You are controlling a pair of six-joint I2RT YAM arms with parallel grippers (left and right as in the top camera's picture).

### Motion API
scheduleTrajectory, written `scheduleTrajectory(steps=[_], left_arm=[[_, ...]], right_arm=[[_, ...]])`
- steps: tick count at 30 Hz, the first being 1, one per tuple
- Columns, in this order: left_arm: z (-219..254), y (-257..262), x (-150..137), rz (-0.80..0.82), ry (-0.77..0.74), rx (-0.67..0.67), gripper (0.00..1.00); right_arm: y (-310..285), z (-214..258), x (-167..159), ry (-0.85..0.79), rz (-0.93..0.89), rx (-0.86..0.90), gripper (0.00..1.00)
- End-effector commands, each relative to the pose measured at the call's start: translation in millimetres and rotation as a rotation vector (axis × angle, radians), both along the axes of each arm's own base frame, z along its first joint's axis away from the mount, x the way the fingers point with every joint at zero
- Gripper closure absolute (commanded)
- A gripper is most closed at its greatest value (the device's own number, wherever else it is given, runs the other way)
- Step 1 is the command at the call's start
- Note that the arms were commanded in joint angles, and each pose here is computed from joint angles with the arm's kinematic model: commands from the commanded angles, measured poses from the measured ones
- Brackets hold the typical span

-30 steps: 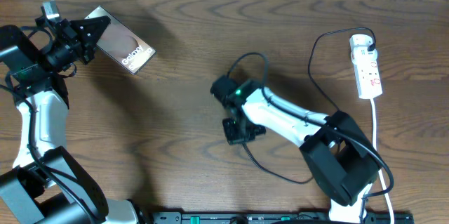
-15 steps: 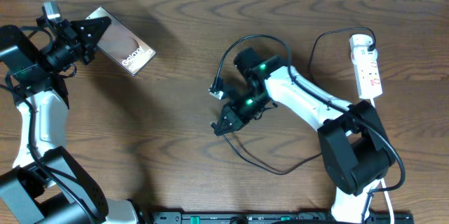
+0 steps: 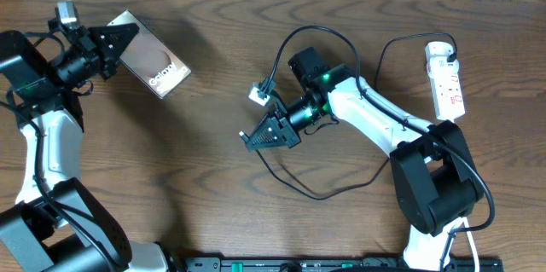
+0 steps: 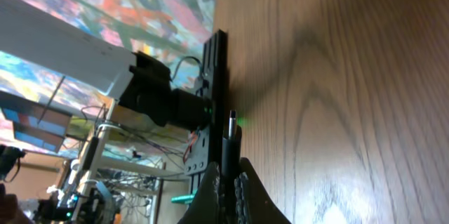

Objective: Plug charger to phone and switch on socket
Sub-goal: 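Lift the USB-C plug with the right gripper toward the phone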

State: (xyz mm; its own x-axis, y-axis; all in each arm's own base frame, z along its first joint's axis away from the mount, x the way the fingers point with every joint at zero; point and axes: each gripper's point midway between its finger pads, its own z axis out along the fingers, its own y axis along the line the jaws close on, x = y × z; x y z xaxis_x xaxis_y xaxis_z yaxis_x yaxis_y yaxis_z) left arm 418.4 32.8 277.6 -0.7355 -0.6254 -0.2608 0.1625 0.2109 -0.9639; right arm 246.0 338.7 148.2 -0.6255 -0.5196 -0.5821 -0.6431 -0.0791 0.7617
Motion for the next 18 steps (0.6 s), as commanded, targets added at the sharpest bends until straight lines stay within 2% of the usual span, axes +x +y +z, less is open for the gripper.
scheduleTrajectory(steps=[1, 7, 18], left_arm=[[16, -17, -11, -0.100, -0.086, 0.037, 0.93], [18, -45, -19, -0.214, -0.117, 0.040, 0.93], [23, -84, -22, -0.316, -0.179, 0.065, 0.93]], right_arm=[[6, 16, 3, 0.064, -0.001, 0.064, 0.99], [14, 24, 15, 0.084, -0.025, 0.082, 0.99], [23, 67, 21, 0.113, 0.059, 0.257, 0.99]])
